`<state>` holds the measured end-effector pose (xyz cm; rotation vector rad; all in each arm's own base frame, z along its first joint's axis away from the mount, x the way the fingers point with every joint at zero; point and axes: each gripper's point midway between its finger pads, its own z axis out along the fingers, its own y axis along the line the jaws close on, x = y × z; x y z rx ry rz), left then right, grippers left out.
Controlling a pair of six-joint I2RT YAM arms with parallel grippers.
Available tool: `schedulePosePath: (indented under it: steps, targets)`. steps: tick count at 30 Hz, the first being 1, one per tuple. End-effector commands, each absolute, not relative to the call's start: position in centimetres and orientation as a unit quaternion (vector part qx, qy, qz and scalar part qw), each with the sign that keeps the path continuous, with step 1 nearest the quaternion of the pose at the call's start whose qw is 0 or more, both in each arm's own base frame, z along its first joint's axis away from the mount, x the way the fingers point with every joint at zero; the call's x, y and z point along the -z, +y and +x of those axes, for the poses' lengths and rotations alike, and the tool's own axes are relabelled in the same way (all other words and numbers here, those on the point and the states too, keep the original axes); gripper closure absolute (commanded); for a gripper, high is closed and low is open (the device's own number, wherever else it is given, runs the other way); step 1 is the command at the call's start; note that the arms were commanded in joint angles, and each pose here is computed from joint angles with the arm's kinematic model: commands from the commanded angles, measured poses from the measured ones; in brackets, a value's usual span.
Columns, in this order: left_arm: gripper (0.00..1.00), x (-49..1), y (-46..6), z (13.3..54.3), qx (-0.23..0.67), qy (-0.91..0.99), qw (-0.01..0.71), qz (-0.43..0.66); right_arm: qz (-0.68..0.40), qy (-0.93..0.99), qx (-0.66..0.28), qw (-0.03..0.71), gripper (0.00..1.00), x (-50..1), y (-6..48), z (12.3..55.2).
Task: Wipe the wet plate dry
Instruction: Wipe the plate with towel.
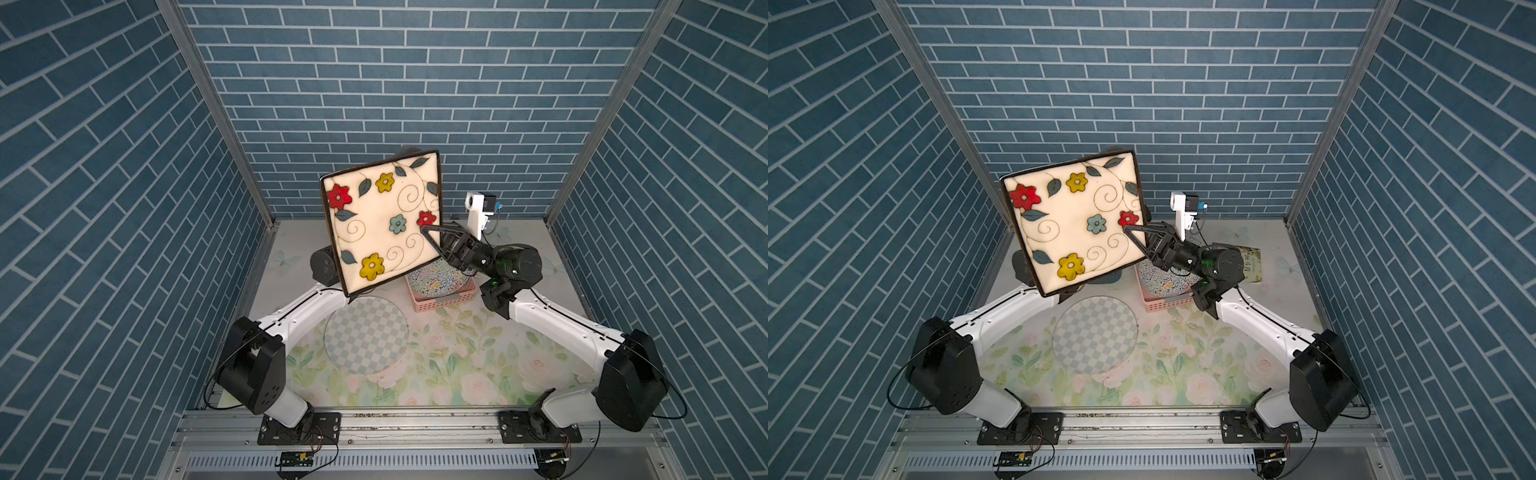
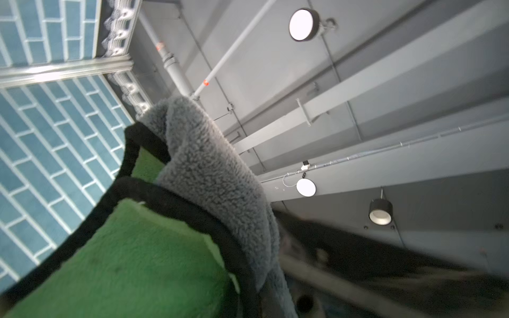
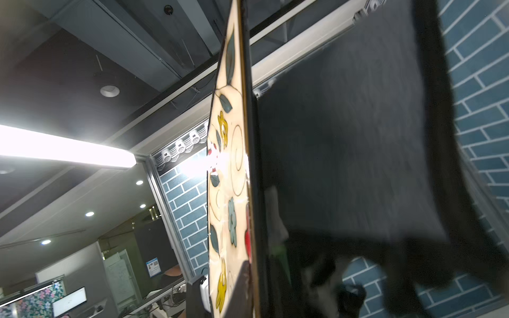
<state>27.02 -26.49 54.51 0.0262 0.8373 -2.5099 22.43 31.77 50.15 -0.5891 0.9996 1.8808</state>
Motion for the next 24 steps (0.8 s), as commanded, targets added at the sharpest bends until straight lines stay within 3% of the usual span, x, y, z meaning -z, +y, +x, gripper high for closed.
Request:
schedulePosePath:
  steps: [1,5,10,17,24]
  targets:
    - [1.0,-55.4,-24.8,23.1,0.924,0.272,0.261,0.069,-0.136,0.358,-0.757,0.529,1.0,-54.6,26.5,26.1]
    - [1.0,-58.3,-20.6,24.1,0.91,0.255,0.32,0.073,-0.151,0.386,-0.746,0.521,1.0,-52.8,26.6,25.2]
    - [1.0,-60.4,-20.7,24.9,0.905,0.245,0.333,0.097,-0.178,0.385,-0.769,0.479,1.0,-50.4,30.1,22.3]
    - [1.0,-57.3,-23.7,22.7,0.924,0.248,0.278,0.092,-0.151,0.369,-0.778,0.485,1.0,-51.6,30.4,24.8]
    - [1.0,-52.5,-23.5,22.0,0.85,0.382,0.358,0.064,-0.07,0.353,-0.767,0.531,1.0,-52.7,24.2,29.2]
